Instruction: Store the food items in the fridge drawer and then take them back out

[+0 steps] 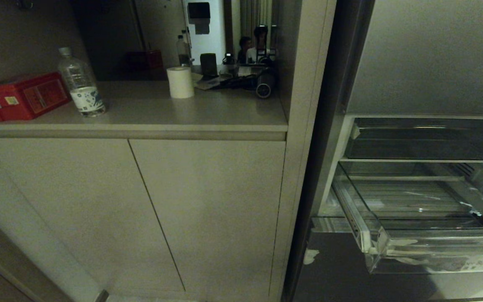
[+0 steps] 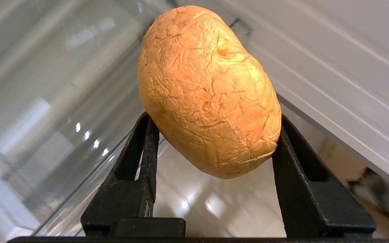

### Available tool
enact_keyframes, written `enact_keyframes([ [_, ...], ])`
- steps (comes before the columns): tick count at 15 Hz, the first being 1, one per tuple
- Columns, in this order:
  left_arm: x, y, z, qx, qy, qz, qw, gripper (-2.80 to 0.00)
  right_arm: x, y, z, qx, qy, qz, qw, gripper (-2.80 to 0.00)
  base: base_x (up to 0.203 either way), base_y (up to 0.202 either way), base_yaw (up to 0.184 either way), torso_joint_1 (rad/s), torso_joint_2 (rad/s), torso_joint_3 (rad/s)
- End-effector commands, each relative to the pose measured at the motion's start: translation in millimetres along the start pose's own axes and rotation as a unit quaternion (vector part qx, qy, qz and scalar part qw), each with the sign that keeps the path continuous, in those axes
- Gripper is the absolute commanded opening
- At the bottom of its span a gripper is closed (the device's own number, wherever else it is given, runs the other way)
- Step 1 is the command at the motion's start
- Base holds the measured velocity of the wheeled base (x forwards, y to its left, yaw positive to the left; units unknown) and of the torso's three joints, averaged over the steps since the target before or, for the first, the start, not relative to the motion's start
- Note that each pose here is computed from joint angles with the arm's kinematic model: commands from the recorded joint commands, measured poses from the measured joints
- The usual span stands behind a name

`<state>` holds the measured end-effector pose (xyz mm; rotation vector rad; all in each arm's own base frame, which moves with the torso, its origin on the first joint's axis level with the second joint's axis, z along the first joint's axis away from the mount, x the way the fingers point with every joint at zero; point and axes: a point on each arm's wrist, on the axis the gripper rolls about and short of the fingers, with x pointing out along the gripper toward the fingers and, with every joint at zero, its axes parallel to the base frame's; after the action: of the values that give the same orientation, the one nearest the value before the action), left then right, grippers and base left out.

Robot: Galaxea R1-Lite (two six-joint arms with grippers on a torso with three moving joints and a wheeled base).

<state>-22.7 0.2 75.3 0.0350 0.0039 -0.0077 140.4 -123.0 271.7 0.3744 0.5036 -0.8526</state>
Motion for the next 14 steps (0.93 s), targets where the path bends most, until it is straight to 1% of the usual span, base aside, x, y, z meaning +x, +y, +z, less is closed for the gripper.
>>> enact_keyframes([
  [1, 0.1, 0.0, -0.1, 0.000, 0.001, 0.000, 1.0000, -2.80, -54.1, -22.7, -27.0, 0.046, -0.090, -0.022, 0.995, -2.80, 0.000, 0.000, 0.000, 0.000, 0.00, 0.000],
  [2, 0.0, 0.0, 0.1, 0.000, 0.000, 0.000, 1.0000, -2.80, -59.5, -35.4, -31.2, 0.079, -0.123, -0.061, 0.987, -2.80, 0.000, 0.000, 0.000, 0.000, 0.00, 0.000],
  [3, 0.0, 0.0, 0.0, 0.000, 0.000, 0.000, 1.0000, -2.80, -66.0, -48.1, -35.4, 0.109, -0.160, -0.105, 0.975, -2.80, 0.000, 0.000, 0.000, 0.000, 0.00, 0.000],
  [4, 0.0, 0.0, -0.1, 0.000, 0.000, 0.000, 1.0000, -2.80, -72.3, -59.5, -39.2, 0.135, -0.194, -0.150, 0.960, -2.80, 0.000, 0.000, 0.000, 0.000, 0.00, 0.000],
  [6, 0.0, 0.0, -0.1, 0.000, 0.000, 0.000, 1.0000, -2.80, -82.3, -80.4, -50.8, 0.184, -0.241, -0.245, 0.921, -2.80, 0.000, 0.000, 0.000, 0.000, 0.00, 0.000],
  [8, 0.0, 0.0, 0.1, 0.000, 0.000, 0.000, 1.0000, -2.80, -83.8, -99.0, -63.6, 0.228, -0.259, -0.323, 0.881, -2.80, 0.000, 0.000, 0.000, 0.000, 0.00, 0.000],
  [9, 0.1, 0.0, -0.1, 0.000, 0.001, 0.000, 1.0000, -2.80, -80.5, -109.8, -67.7, 0.248, -0.259, -0.348, 0.866, -2.80, 0.000, 0.000, 0.000, 0.000, 0.00, 0.000],
  [10, 0.1, 0.0, 0.1, 0.000, 0.000, 0.000, 1.0000, -2.80, -74.8, -123.6, -69.0, 0.268, -0.254, -0.362, 0.856, -2.80, 0.000, 0.000, 0.000, 0.000, 0.00, 0.000],
  [11, 0.0, 0.0, -0.1, 0.000, 0.000, 0.000, 1.0000, -2.80, -70.6, -134.7, -69.0, 0.282, -0.252, -0.366, 0.850, -2.80, 0.000, 0.000, 0.000, 0.000, 0.00, 0.000],
  [12, 0.0, 0.0, 0.0, 0.000, 0.000, 0.000, 1.0000, -2.80, -67.5, -150.0, -68.5, 0.298, -0.254, -0.380, 0.838, -2.80, 0.000, 0.000, 0.000, 0.000, 0.00, 0.000],
  [13, 0.0, 0.0, 0.1, 0.000, 0.000, 0.000, 1.0000, -2.80, -64.4, -165.1, -67.2, 0.308, -0.262, -0.392, 0.827, -2.80, 0.000, 0.000, 0.000, 0.000, 0.00, 0.000],
  [14, 0.1, 0.0, 0.0, 0.000, 0.001, 0.000, 1.0000, -2.80, -63.5, -180.3, -65.9, 0.316, -0.277, -0.405, 0.812, -2.80, 0.000, 0.000, 0.000, 0.000, 0.00, 0.000],
])
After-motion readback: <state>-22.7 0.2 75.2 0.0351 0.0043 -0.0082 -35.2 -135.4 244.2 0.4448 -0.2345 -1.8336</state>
